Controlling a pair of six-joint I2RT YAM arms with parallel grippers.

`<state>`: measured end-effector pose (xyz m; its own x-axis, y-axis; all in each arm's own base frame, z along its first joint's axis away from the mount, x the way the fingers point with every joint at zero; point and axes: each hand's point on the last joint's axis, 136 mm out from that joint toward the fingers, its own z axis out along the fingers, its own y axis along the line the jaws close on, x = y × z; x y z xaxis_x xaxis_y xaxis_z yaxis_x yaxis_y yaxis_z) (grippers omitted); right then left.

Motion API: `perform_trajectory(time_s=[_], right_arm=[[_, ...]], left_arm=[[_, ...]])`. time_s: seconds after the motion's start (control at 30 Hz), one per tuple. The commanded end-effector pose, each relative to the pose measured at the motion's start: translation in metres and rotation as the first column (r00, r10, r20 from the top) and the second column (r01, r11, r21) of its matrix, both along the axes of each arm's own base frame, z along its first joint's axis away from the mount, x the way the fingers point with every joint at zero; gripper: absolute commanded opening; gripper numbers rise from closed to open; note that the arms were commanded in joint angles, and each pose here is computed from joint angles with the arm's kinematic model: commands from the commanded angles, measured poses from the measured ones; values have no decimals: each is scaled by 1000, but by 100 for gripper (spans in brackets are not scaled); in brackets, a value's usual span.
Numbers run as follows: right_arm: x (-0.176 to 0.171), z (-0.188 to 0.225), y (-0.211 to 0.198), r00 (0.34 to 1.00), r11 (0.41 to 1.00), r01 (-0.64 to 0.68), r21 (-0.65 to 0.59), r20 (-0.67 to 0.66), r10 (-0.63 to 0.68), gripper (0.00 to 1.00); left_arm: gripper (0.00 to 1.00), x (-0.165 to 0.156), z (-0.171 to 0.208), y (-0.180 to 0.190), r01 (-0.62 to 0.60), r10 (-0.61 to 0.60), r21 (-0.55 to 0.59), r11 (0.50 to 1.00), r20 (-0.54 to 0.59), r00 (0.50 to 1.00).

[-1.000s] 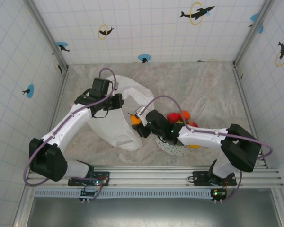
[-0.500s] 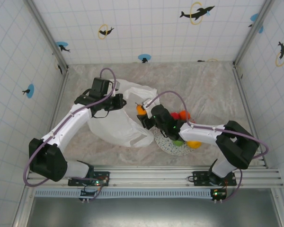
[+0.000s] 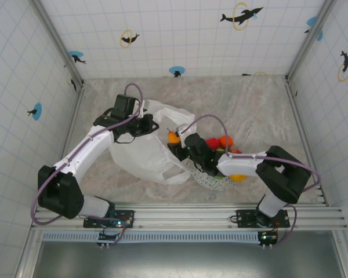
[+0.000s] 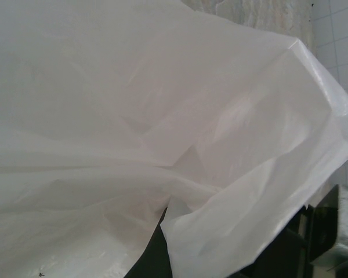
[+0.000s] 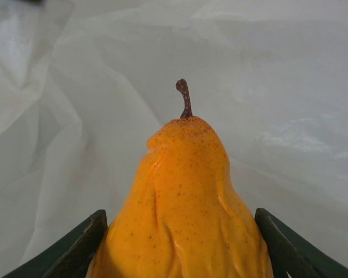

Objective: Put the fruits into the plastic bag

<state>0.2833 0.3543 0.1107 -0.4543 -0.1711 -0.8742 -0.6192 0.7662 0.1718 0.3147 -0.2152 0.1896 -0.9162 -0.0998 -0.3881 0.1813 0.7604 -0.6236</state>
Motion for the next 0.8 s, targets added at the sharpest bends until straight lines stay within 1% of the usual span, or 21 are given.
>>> perform_trajectory(time_s=[0.0, 0.1, 0.2, 0.27, 0.4, 0.57, 0.77], right_arm=[[14, 15, 3, 997, 992, 70, 107, 10, -72, 40], [21, 18, 3, 995, 984, 95, 148, 6, -97, 40], [27, 14, 2, 992, 978, 130, 161, -16, -129, 40], [31, 9, -4, 985, 969, 175, 176, -47, -169, 40], [39, -5, -15, 960, 946, 262, 191, -151, -236, 40], [41, -13, -1, 938, 924, 279, 262, -280, -204, 41], [52, -16, 22, 895, 874, 346, 341, -399, -199, 44]], left_arm=[[0, 0, 12, -7, 13, -13, -44, 999, -3, 1000], [0, -2, 12, -10, 30, -31, -63, 998, -8, 999], [0, -2, 13, -15, 47, -48, -89, 995, -12, 999], [0, -3, 14, -18, 57, -58, -109, 992, -10, 998], [0, -2, 16, -26, 67, -66, -147, 987, 5, 998], [0, 0, 11, -33, 99, -97, -154, 983, 20, 995], [0, 2, 10, -41, 136, -135, -177, 975, 22, 991]])
